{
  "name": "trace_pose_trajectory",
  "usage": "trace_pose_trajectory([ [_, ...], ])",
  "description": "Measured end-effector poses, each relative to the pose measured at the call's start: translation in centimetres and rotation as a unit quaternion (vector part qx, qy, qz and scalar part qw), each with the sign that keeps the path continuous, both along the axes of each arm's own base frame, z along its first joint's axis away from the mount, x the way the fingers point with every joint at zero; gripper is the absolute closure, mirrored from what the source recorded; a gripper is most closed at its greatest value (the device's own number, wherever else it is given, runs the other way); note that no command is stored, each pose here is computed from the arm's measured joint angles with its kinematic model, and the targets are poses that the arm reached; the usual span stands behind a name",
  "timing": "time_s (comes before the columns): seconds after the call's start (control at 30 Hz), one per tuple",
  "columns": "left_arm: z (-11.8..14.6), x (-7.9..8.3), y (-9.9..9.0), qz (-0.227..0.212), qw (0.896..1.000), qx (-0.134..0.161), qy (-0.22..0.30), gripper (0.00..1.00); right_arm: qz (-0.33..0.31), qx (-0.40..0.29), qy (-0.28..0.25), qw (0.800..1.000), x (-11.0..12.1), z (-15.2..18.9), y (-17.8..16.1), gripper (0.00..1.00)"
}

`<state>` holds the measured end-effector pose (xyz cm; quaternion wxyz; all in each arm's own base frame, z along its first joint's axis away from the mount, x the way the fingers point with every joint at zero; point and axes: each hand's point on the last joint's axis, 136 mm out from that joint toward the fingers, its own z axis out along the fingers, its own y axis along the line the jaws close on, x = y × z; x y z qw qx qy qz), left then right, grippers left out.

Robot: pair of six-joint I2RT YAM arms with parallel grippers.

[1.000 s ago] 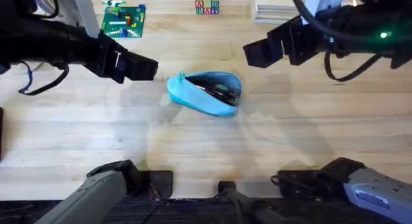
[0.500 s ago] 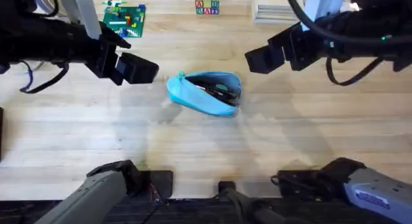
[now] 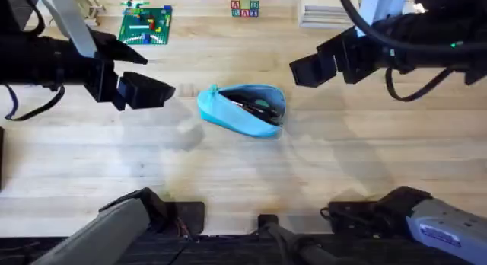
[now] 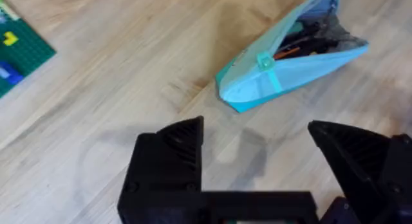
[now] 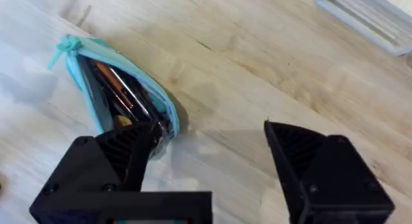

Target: Unzip the bag, pick up the pens from the table one at a time and place them inside, then zip the bag closed.

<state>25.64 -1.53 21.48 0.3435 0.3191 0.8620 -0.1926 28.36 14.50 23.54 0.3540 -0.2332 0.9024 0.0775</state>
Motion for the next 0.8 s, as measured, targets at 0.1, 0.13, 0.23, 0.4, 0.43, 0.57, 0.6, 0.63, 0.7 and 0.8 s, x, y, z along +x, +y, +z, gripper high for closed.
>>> trace_pose_trajectory([
  [0.1,-0.7,-0.4,0.4,-0.015,1.0,-0.019,0.011,0.009,0.0,0.0,0.0,1.0,0.0,0.0,0.0,0.003],
  [0.13,-1.0,-0.5,0.5,-0.022,0.999,-0.026,0.014,0.009,0.0,0.0,0.0,1.0,0.0,0.0,0.0,0.003],
  [0.23,-1.7,-0.8,0.7,-0.044,0.998,-0.044,0.02,0.009,0.0,0.0,0.0,1.0,0.0,0.0,0.0,0.003],
  [0.4,-2.9,-1.1,1.0,-0.081,0.995,-0.06,0.019,0.009,0.0,0.0,0.0,1.0,0.0,0.0,0.0,0.003],
  [0.43,-3.1,-1.0,1.1,-0.087,0.994,-0.061,0.016,0.009,0.0,0.0,0.0,1.0,0.0,0.0,0.0,0.003],
  [0.57,-3.9,-0.9,1.6,-0.106,0.992,-0.065,0.008,0.009,-0.004,0.004,0.002,1.0,0.0,0.0,0.0,0.003],
  [0.6,-4.1,-0.9,1.8,-0.111,0.992,-0.065,0.006,0.009,-0.009,0.008,0.004,1.0,0.0,0.0,0.0,0.003],
  [0.63,-4.3,-0.8,1.9,-0.115,0.991,-0.065,0.003,0.009,-0.014,0.012,0.006,1.0,0.0,0.0,0.0,0.003],
  [0.7,-4.7,-0.6,2.1,-0.126,0.99,-0.064,-0.005,0.006,-0.024,0.02,0.01,0.999,0.0,0.0,0.0,0.003],
  [0.8,-5.0,0.5,2.6,-0.138,0.988,-0.051,-0.04,0.007,-0.036,0.03,0.015,0.999,0.0,0.0,0.0,0.003],
])
